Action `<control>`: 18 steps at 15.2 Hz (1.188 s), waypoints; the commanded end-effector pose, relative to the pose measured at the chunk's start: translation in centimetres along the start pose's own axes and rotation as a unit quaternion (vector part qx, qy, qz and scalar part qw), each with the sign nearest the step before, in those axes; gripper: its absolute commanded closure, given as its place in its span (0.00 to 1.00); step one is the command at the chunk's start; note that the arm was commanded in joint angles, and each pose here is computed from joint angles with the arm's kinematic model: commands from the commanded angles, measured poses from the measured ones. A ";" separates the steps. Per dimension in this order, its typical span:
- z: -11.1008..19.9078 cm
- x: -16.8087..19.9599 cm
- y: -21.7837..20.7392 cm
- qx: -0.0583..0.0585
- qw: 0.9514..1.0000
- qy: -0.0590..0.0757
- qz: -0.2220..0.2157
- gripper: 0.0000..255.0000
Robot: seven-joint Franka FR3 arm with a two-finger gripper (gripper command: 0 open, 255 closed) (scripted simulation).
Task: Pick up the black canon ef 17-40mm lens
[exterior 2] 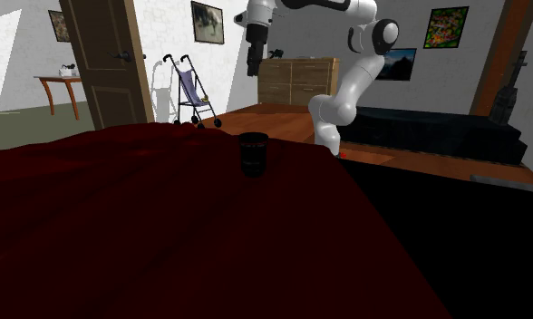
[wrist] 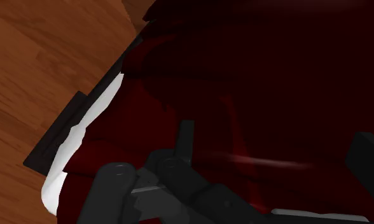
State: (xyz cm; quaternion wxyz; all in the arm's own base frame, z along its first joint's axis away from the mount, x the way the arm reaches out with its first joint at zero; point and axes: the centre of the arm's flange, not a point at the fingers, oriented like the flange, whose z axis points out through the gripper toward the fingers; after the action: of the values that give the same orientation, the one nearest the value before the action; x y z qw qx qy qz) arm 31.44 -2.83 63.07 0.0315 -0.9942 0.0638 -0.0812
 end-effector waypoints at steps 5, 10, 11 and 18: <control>1.7 1.2 -5.1 -0.005 1.000 -0.012 0.011 0.00; 3.9 2.7 -11.4 -0.012 0.999 -0.027 0.026 0.00; 4.3 3.0 -12.7 -0.013 0.999 -0.030 0.029 0.00; 7.7 5.4 -21.4 -0.023 0.997 -0.052 0.049 0.00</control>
State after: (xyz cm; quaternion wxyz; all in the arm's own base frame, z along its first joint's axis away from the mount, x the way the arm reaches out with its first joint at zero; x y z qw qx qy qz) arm 40.18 16.92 58.40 0.0169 -0.9935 0.1085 -0.0301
